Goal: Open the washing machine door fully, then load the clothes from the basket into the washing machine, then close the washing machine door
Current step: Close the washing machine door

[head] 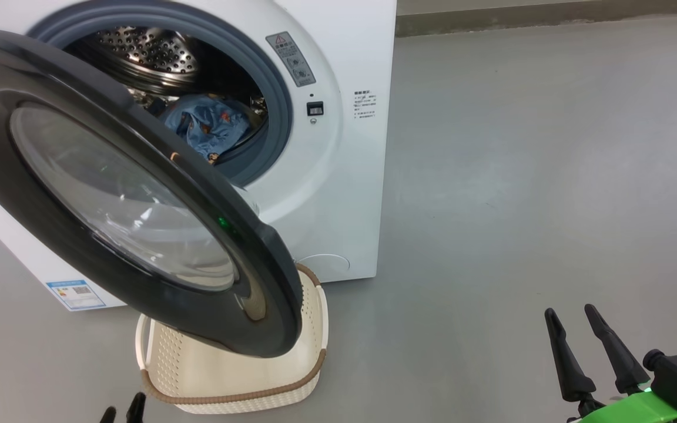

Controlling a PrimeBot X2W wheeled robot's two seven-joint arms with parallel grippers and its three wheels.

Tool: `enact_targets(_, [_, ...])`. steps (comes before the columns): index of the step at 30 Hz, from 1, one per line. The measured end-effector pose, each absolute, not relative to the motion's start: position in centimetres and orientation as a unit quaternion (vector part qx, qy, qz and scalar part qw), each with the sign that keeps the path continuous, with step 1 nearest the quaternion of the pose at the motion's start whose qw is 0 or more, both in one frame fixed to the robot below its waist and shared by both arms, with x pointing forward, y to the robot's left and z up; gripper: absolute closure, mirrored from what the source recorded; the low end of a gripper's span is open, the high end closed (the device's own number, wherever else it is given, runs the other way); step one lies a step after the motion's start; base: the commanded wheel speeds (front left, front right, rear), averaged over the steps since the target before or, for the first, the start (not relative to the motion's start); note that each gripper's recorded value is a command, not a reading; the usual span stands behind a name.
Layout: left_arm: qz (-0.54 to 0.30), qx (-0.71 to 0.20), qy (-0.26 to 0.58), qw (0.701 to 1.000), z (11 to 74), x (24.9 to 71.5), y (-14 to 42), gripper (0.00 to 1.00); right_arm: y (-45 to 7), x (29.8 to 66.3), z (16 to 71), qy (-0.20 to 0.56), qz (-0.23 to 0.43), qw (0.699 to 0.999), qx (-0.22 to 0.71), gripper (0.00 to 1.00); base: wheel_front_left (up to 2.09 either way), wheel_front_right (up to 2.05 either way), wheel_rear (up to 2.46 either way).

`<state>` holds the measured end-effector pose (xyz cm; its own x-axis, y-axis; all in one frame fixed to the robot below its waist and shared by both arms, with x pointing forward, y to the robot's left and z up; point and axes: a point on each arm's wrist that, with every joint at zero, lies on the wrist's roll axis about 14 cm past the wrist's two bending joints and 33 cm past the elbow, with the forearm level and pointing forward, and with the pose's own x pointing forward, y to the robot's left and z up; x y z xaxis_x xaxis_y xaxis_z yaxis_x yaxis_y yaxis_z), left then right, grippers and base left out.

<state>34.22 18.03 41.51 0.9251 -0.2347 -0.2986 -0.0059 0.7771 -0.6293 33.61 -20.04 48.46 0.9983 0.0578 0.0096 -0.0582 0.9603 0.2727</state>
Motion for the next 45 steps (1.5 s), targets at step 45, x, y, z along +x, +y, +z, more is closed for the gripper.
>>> enact_targets(45, [-0.042, -0.089, 0.056, 0.994, 45.1, 33.9, 19.2, 0.0, -22.9, 31.3, 48.2, -0.002, -0.015, 0.991, 0.132, 0.0, 0.0, 0.0, 0.0])
